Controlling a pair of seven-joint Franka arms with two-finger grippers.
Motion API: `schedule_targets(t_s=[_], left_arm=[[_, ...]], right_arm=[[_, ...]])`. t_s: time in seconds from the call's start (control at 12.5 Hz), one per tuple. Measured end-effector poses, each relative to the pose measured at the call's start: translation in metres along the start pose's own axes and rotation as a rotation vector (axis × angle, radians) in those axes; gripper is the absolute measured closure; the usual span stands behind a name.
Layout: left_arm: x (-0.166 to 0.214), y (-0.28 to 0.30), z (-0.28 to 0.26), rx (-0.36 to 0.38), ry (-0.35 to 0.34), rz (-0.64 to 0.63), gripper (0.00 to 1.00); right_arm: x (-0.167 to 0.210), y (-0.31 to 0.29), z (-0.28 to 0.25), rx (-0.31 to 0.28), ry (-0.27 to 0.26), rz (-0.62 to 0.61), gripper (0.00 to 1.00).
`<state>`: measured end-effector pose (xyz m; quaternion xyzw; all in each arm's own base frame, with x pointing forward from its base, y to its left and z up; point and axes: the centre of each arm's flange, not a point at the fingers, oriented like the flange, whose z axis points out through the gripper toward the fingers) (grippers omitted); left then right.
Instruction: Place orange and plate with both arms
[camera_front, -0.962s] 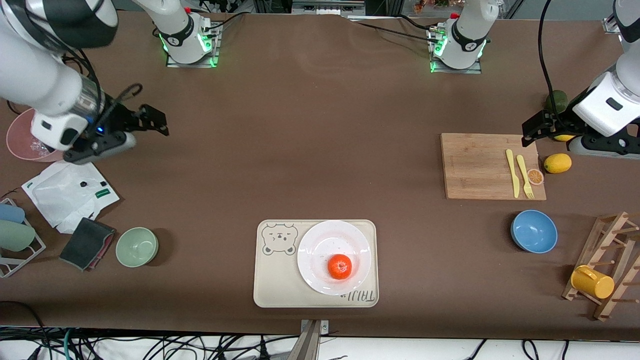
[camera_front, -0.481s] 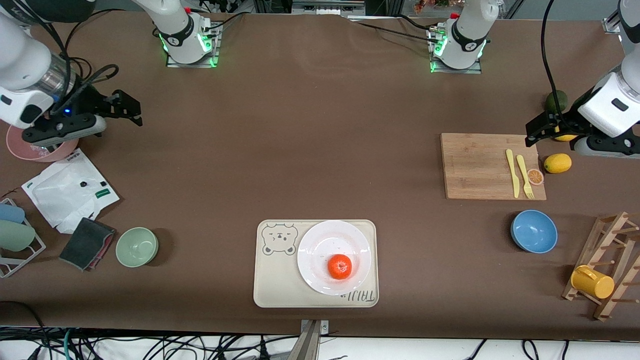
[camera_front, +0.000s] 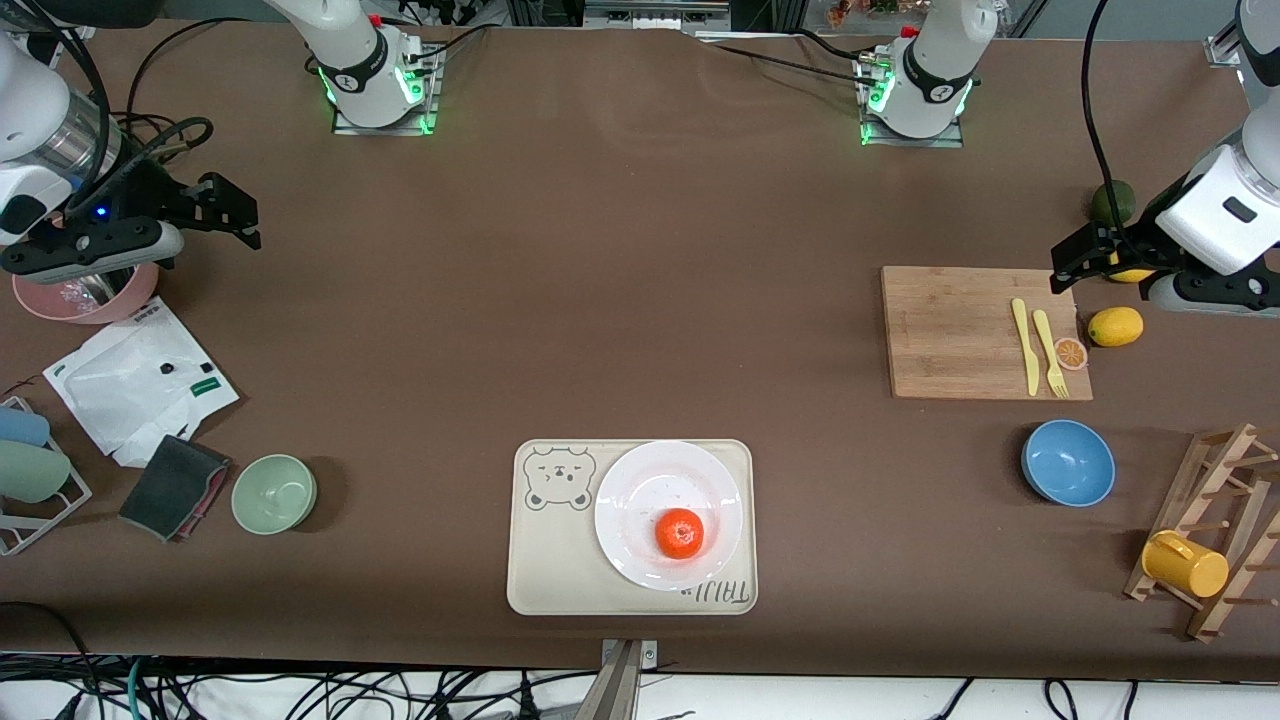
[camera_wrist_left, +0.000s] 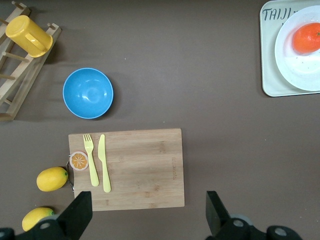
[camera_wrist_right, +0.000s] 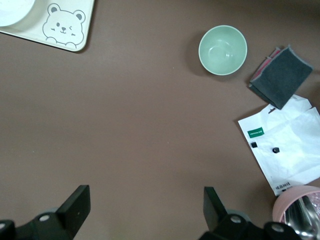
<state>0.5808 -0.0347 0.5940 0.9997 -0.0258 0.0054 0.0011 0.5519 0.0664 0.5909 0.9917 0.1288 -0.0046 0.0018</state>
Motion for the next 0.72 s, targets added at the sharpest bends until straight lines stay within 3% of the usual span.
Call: schedule_targets(t_s=[0.72], left_arm=[[0.0000,0.0000,0.0000,0.000,0.000,-0.002,0.00]], right_arm=[[-0.0024,0.0075,-0.0058,-0.016,-0.022,0.009,0.00]])
